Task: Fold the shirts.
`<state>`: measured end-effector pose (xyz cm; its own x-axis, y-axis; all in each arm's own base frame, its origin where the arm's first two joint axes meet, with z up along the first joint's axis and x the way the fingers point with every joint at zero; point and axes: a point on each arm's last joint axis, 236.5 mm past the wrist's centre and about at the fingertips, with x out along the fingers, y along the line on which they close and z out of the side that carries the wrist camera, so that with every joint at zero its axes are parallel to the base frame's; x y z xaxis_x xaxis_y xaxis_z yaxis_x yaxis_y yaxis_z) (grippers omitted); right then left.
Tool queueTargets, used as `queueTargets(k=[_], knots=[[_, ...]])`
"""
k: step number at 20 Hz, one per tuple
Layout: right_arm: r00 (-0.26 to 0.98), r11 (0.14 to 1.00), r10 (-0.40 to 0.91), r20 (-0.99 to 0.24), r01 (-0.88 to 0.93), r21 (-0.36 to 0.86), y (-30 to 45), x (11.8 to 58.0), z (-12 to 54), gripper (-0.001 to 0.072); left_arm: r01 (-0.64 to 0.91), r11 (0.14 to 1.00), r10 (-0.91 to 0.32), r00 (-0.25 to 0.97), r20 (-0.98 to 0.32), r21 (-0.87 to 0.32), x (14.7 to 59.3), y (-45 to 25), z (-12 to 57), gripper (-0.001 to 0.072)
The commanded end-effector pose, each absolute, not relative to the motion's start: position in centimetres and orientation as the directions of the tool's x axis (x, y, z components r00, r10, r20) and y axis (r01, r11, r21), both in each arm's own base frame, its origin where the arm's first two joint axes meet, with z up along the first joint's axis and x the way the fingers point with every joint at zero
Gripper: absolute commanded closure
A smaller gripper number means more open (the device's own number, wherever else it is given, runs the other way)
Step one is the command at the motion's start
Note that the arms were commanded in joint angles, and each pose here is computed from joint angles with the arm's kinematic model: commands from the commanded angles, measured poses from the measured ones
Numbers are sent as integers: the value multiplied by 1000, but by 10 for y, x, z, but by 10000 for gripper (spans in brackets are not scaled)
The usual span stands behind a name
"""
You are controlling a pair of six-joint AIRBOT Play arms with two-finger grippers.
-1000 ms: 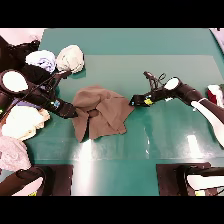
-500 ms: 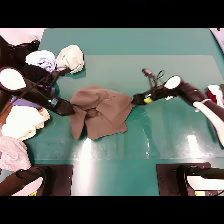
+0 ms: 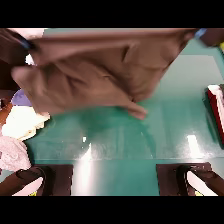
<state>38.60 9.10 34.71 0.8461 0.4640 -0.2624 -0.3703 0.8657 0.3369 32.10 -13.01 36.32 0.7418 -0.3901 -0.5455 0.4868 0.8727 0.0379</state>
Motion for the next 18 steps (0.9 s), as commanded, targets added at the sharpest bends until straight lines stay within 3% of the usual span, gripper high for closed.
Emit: queueTargets(k=[1,6,9,11,14,16,18], knots=[[914,904,389,-112,-356,235,70,324,435,698,453,885,-402,859,-318,104,283,-116,454,683],[974,968,225,-34,-220,124,36,268,492,698,495,863,-479,865,-149,99,234,-121,499,683],[990,987,113,-87,-102,120,6,266,495,698,587,807,-576,806,-135,59,222,-144,500,683],[981,984,103,-161,-77,162,-6,277,484,698,599,801,-581,784,-220,20,241,-152,469,684],[925,956,205,-319,-120,268,-7,313,442,698,597,800,-564,710,-420,-65,285,-164,390,684],[839,924,307,-449,-150,352,7,345,389,698,588,797,-550,614,-566,-137,316,-174,325,684],[716,932,313,-624,-105,347,14,376,314,698,563,802,-525,502,-688,-201,344,-182,259,683]])
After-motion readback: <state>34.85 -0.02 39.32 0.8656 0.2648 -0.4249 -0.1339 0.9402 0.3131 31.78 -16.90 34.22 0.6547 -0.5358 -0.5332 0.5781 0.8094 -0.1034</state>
